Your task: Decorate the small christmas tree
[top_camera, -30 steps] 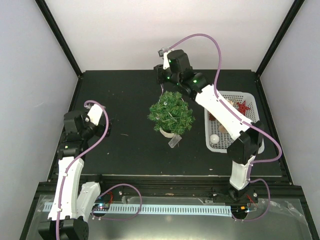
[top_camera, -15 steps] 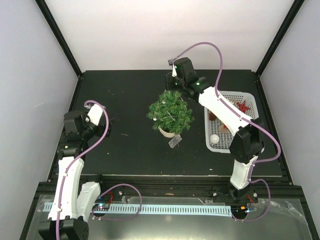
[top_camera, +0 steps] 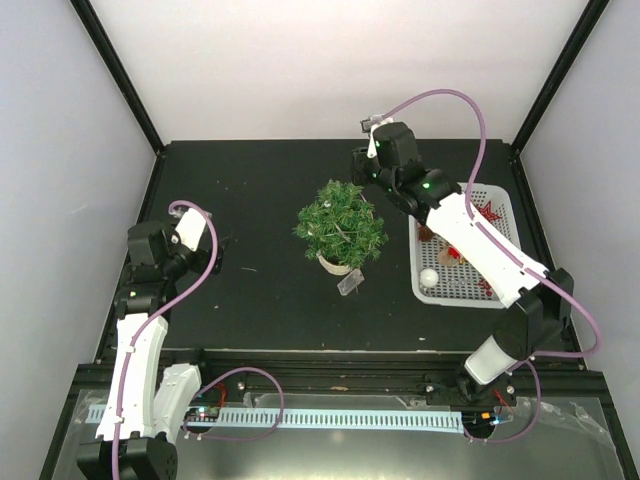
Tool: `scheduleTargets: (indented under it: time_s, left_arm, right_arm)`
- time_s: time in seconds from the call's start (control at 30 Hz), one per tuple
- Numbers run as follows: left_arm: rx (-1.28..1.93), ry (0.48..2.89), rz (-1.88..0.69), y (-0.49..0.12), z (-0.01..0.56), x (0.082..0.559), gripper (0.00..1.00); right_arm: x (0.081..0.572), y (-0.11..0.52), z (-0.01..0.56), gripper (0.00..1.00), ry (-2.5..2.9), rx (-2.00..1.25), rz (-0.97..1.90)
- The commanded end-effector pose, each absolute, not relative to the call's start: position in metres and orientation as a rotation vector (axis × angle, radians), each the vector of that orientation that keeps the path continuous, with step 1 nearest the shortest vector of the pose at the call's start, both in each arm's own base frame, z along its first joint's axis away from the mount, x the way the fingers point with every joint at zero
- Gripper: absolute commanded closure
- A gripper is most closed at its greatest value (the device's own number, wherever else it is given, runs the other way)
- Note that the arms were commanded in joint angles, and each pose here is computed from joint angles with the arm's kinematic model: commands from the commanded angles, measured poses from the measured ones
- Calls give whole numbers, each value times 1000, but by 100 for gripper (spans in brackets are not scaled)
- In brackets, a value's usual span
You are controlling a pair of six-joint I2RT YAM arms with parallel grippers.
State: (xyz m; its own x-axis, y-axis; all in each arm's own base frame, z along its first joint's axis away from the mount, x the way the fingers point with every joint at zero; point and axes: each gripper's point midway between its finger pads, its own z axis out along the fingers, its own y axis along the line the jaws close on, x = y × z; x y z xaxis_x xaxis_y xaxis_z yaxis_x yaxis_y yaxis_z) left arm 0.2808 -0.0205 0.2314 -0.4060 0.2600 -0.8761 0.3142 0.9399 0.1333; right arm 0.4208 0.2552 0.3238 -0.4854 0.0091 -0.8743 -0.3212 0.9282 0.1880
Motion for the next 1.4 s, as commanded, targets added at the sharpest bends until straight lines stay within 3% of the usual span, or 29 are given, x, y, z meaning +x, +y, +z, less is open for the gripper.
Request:
scheduleTargets:
  time_s: [0.0, 0.47, 1.17, 1.37]
  left_arm:
    - [404, 2011, -75, -20, 232, 281, 1]
    - [408, 2016, -80, -21, 230, 282, 1]
    - [416, 2016, -81, -21, 227, 283, 1]
    - [427, 2005, -88, -23, 228, 282, 1]
  right_arm:
    - [415, 244, 323, 80, 2037, -197, 383]
    - [355, 217, 329, 79, 1972, -191, 496]
    - [299, 237, 320, 77, 1955, -328, 649]
    - [295, 222, 306, 68, 1972, -295, 593]
